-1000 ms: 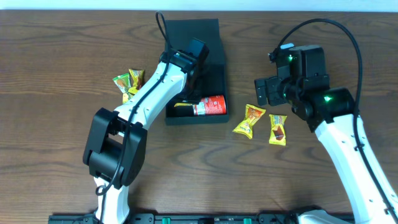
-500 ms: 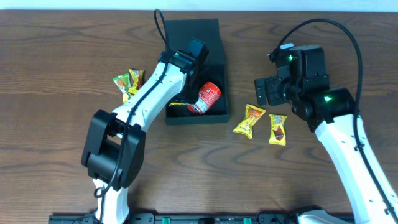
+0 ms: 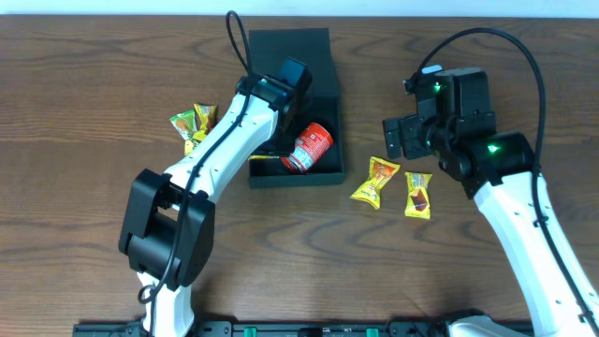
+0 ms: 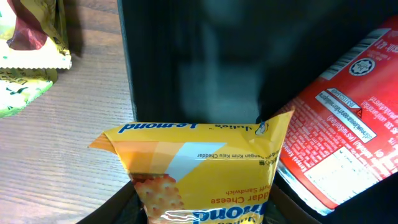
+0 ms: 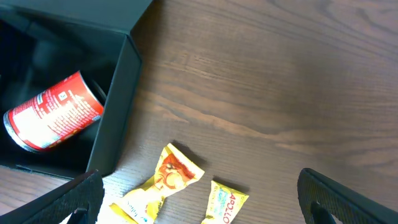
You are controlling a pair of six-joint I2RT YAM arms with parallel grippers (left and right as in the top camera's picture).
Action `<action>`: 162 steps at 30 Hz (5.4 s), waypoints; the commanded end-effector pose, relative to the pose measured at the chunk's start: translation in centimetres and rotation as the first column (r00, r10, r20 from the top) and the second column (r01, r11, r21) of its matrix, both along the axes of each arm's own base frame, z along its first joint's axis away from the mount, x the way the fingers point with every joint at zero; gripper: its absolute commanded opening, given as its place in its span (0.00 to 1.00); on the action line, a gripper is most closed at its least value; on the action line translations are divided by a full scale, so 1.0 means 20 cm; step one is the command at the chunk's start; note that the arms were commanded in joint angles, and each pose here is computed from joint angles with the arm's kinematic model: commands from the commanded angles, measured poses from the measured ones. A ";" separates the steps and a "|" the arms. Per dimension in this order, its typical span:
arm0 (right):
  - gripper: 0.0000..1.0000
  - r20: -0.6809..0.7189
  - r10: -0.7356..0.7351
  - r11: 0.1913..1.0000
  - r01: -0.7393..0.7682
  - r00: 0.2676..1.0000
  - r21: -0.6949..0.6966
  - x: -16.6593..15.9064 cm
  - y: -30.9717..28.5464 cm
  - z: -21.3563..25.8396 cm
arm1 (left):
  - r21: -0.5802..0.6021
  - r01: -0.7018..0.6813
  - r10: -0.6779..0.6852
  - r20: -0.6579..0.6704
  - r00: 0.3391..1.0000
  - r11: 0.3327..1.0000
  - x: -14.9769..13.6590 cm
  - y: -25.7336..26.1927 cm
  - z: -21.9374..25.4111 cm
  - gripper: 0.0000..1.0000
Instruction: Pack container
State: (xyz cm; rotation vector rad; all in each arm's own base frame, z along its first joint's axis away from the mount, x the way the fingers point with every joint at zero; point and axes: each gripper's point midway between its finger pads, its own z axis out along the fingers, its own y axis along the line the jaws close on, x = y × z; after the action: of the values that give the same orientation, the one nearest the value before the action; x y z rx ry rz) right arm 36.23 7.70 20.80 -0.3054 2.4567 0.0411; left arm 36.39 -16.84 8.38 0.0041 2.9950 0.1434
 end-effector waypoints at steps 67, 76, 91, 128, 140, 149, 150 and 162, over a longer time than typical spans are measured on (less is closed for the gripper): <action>0.08 -0.007 0.180 0.944 -0.171 0.984 0.283 0.14 0.34 -0.10 | -0.113 0.037 -0.042 -0.043 0.998 0.993 -0.06 -0.07 -0.02 1.00; 0.04 0.013 0.180 0.943 -0.176 0.984 0.284 0.16 0.34 -0.09 | -0.122 0.067 -0.065 0.014 0.998 0.990 0.01 -0.10 0.16 0.74; 0.01 0.021 0.310 0.912 -0.304 0.950 0.274 0.13 0.51 -0.14 | -0.266 0.016 0.026 0.154 0.988 0.964 0.22 -0.14 0.36 0.06; 0.01 -0.035 0.332 0.937 -0.333 0.943 -0.100 0.50 0.69 -0.64 | -0.375 -0.017 0.187 0.423 0.886 0.927 0.14 0.27 1.06 0.06; 0.01 -0.040 0.335 0.937 -0.337 0.941 -0.096 0.50 0.69 -0.66 | -0.363 -0.006 0.175 0.435 0.883 0.932 0.14 0.27 1.07 0.06; 0.01 -0.125 0.376 0.922 -0.384 0.918 -0.046 0.40 0.74 -0.74 | -0.349 -0.004 0.169 0.443 0.880 0.937 0.15 0.28 1.07 0.06; 0.01 -0.133 0.378 0.921 -0.387 0.916 -0.045 0.39 0.75 -0.75 | -0.345 -0.007 0.170 0.444 0.880 0.939 0.15 0.29 1.07 0.06; 0.01 -0.206 0.337 0.927 -0.362 0.919 -0.096 0.33 0.74 -0.68 | -0.335 -0.005 0.164 0.449 0.878 0.942 0.15 0.29 1.07 0.07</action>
State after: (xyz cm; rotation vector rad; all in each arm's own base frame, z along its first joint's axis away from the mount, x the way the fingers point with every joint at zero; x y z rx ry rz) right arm 42.02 22.37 6.47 -0.8653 2.5693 0.1065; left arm 39.19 -11.38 29.53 -0.1865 2.5013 -0.3350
